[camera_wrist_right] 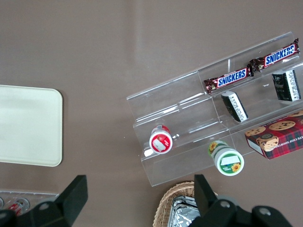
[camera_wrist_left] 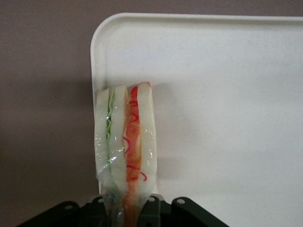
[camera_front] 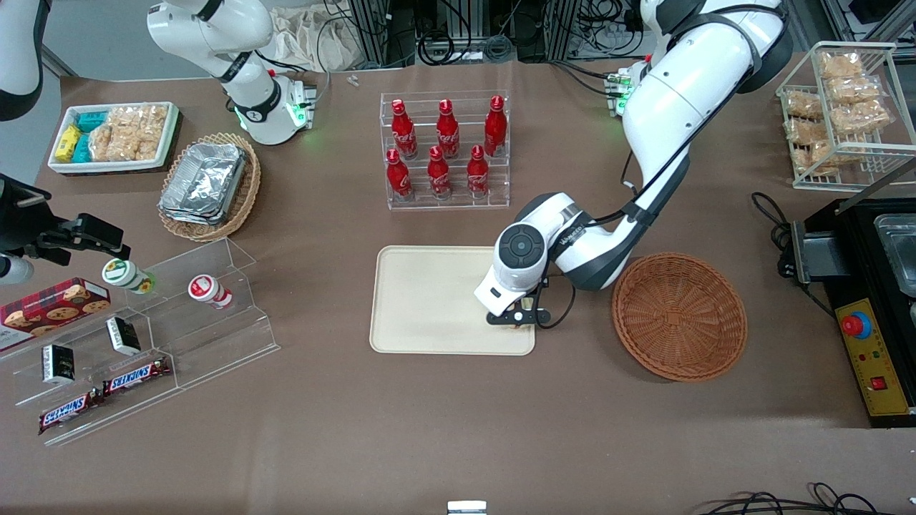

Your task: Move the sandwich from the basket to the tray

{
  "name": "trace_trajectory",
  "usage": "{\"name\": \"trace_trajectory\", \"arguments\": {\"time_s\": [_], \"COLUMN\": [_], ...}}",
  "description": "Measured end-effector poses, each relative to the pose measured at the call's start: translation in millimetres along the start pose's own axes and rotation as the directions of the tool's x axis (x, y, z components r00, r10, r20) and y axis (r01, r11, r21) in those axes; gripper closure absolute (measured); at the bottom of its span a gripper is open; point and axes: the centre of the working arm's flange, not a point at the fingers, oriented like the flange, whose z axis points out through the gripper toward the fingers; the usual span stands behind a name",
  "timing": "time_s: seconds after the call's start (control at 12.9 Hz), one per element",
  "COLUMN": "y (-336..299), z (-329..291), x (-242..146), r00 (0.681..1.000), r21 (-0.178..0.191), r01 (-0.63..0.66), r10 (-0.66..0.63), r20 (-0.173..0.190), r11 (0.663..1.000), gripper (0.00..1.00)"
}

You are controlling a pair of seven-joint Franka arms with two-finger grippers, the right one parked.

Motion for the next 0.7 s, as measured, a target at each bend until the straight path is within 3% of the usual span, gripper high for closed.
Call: {"name": "trace_trajectory", "arguments": {"time_s": [0.54,0.62,0.7], "y": [13.0,10.9,7.9], "z": [-1.6,-3.2,-7.7], "x": [-5.6,-2.4,3.2], "r00": [1.0,0.999,0.998], "r21": [-0.023,-0.027,-0.035], "r01": [0.012,0.03,0.055], "r10": [-0.013,-0.03,-0.057], "r20": [-0.022,-0.027,-0.036], "r11": [1.0,0.999,0.998], "gripper": [0.09,0.01,0.0]}}
